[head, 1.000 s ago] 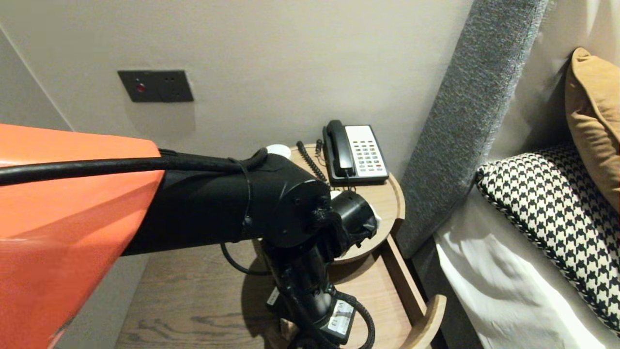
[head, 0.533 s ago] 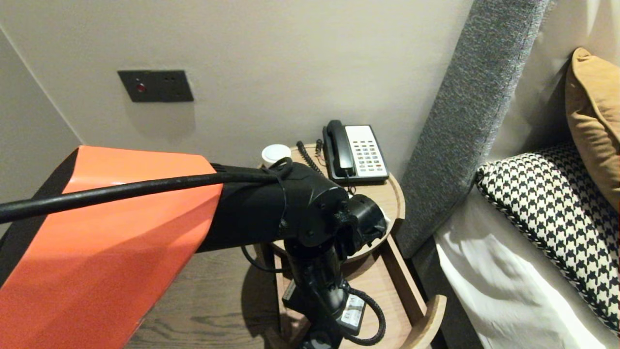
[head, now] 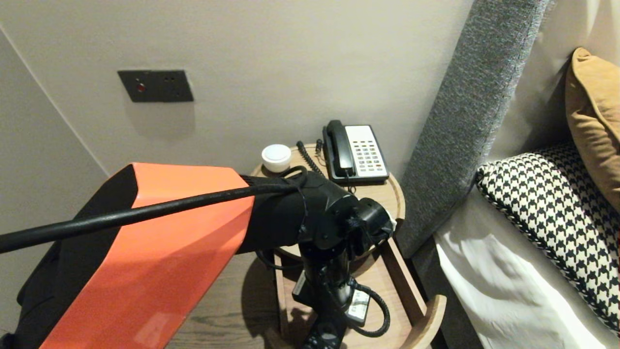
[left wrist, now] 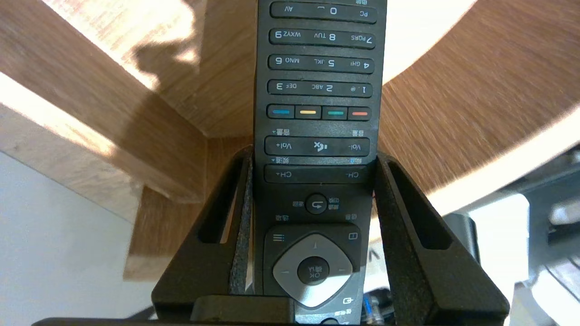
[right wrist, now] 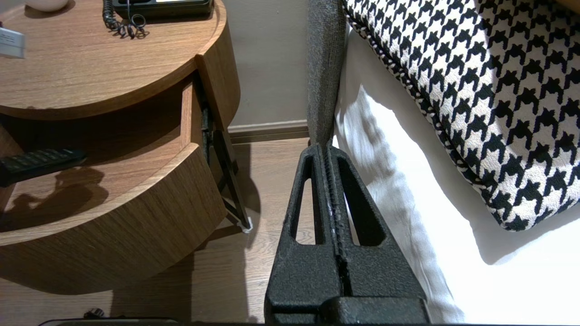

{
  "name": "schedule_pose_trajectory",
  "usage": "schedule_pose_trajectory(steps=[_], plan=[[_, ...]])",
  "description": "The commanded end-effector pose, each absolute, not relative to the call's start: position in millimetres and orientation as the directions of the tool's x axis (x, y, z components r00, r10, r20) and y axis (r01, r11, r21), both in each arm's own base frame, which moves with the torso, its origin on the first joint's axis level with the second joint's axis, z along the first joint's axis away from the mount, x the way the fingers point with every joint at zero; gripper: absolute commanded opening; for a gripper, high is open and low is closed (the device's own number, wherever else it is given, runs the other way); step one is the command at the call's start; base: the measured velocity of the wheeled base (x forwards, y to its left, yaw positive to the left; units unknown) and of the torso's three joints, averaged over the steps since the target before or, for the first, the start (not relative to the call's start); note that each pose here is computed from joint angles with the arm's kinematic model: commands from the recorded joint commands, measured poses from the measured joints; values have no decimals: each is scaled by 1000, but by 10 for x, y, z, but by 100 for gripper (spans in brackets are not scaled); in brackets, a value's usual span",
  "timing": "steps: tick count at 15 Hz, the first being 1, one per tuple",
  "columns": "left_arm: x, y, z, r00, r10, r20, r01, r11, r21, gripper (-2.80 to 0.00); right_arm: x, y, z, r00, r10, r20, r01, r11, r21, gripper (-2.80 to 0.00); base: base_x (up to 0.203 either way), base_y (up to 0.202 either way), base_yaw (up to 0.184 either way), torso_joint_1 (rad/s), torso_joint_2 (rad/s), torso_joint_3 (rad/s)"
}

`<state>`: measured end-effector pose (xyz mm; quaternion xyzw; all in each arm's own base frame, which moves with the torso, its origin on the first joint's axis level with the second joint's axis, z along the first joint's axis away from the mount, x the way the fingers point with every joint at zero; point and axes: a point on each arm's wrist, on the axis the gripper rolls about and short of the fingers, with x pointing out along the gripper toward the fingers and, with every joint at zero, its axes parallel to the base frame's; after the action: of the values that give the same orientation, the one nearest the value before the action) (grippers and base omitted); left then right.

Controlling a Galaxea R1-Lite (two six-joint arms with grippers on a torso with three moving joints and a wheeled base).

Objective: Put the remote controls on the table in the drawer one by one

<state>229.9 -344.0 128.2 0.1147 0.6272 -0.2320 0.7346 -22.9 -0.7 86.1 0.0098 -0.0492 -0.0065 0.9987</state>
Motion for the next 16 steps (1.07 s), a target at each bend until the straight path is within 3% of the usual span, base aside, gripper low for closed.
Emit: schedule_pose_trajectory(steps=[1,10,16], plan=[[2315,-3460,1210,100,-180,-979,479,871,-111,-280,-197,-7,751,998,-14,58,13,1000,20,-280,0,0,0,0,0,0],[2374,-3511,1198,137,-226,-964,471,871,-137,-280,-197,-7,751,998,-14,58,13,1000,20,-280,0,0,0,0,0,0],[2496,-3602,1077,214,-256,-943,432,890,-144,-280,-197,-7,750,998,-14,57,13,1000,20,-280,0,0,0,0,0,0]])
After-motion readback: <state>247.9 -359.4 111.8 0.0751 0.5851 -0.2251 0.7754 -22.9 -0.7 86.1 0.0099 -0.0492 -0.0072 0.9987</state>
